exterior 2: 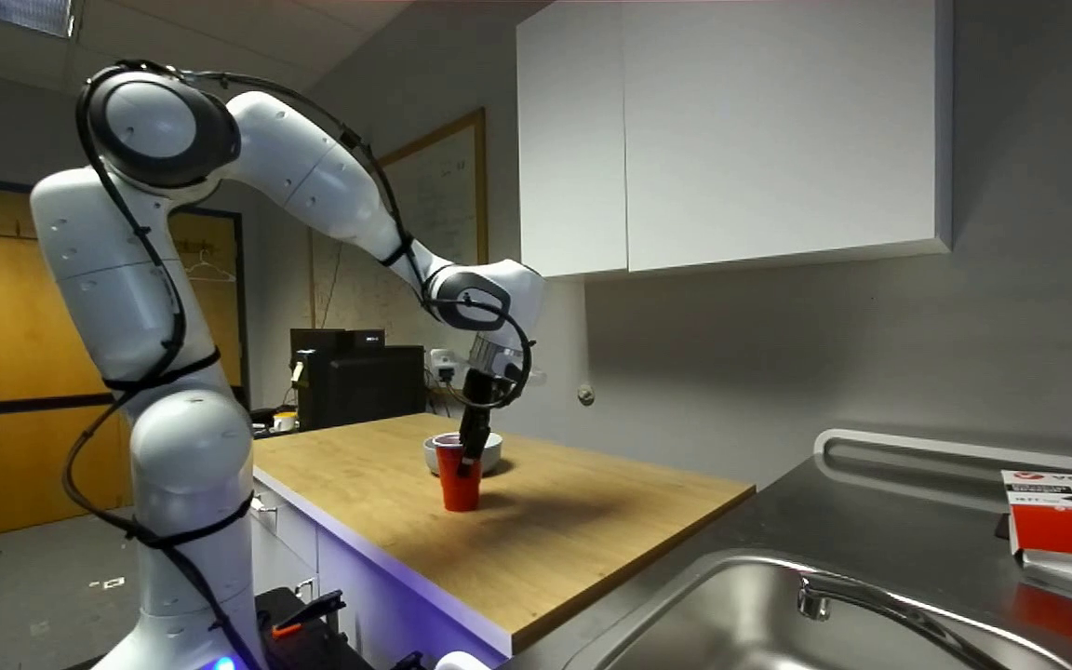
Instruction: Pour the contents of the cup into the bowl
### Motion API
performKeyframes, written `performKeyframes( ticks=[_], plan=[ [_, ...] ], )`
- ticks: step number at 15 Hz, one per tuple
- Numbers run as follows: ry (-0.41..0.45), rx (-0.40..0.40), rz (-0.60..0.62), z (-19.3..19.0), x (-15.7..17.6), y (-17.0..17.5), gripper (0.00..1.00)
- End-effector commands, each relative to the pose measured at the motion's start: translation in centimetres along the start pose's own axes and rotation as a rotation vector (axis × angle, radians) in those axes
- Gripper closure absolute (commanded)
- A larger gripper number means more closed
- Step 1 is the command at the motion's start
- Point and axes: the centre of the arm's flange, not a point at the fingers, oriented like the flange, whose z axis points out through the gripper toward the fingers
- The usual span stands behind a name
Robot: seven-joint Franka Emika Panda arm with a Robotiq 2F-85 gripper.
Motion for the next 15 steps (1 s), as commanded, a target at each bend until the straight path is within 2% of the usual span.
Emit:
performKeyframes(
  ticks=[1,3,5,8,12,15],
  plan=[
    [0.018,-0.012,0.026,-0.9,0.2,-1.4,0.80],
    [0.024,-0.012,0.025,-1.2,0.1,-1.8,0.95],
    [0.031,-0.015,0.019,-1.6,0.0,-2.5,1.00],
    [0.045,-0.032,0.003,-2.4,-0.5,-4.4,0.98],
    [0.091,-0.082,-0.018,-3.8,-2.6,-9.5,0.98],
    [0.201,-0.171,-0.043,-4.6,-5.0,-14.4,0.98]
  ],
)
